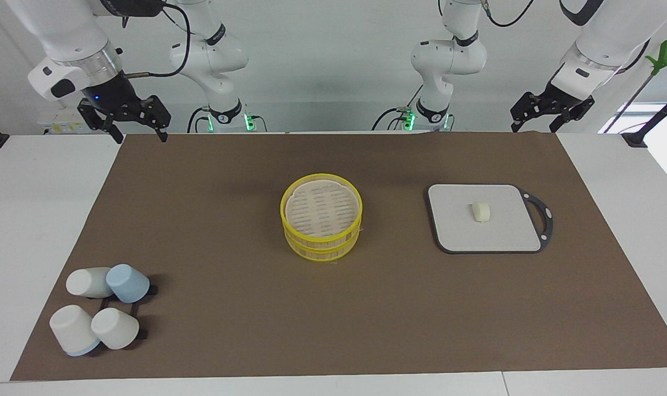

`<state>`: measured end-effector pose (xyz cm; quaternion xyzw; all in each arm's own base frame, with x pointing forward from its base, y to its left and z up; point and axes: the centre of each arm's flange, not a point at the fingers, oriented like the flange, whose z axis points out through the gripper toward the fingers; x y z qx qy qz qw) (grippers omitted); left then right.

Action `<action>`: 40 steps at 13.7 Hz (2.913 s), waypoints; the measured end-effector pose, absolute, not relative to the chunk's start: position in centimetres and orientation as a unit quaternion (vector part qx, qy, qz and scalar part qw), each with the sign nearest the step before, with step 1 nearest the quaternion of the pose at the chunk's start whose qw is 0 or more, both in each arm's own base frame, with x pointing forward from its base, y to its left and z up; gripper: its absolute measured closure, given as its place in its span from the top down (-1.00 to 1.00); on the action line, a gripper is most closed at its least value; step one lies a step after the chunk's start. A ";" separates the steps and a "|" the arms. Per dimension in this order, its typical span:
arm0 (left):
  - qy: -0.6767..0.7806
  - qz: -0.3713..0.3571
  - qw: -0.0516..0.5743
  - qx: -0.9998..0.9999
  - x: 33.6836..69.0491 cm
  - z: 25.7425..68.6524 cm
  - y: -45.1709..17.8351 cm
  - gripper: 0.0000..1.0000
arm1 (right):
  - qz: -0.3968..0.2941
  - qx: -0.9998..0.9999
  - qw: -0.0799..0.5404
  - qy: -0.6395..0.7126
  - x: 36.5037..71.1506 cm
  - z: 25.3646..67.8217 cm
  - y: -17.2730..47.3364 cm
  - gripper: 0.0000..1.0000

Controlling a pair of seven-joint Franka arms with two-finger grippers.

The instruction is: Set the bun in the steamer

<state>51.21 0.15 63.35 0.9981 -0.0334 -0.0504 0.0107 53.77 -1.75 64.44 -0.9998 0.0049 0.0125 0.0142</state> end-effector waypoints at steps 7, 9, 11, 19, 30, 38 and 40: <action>-0.037 -0.051 0.010 0.998 51.2 63.3 -0.2 1.00 | 0.013 -1.000 0.014 0.005 53.7 64.4 -1.8 1.00; -0.037 -0.053 0.010 0.998 51.2 63.1 -0.3 1.00 | 0.021 -1.000 0.015 0.003 53.4 64.5 -1.7 1.00; -0.037 -0.047 0.011 0.998 51.1 61.9 -0.2 1.00 | 0.016 -1.000 0.017 -0.013 53.4 64.7 -0.4 1.00; -0.045 -0.007 0.017 0.999 49.0 47.0 0.1 1.00 | -0.073 -0.996 0.042 0.028 55.5 57.9 23.8 1.00; -0.066 0.007 0.004 0.998 50.9 36.2 -0.4 1.00 | -0.065 -0.997 -0.027 0.025 55.2 40.6 44.7 1.00; -0.084 0.027 -0.003 0.996 52.0 32.9 -0.6 1.00 | -0.056 -0.998 -0.032 0.009 53.4 39.3 46.2 0.44; -0.085 0.028 -0.004 0.996 51.9 32.4 -0.6 0.94 | -0.057 -0.998 -0.031 0.009 53.4 39.4 46.2 0.33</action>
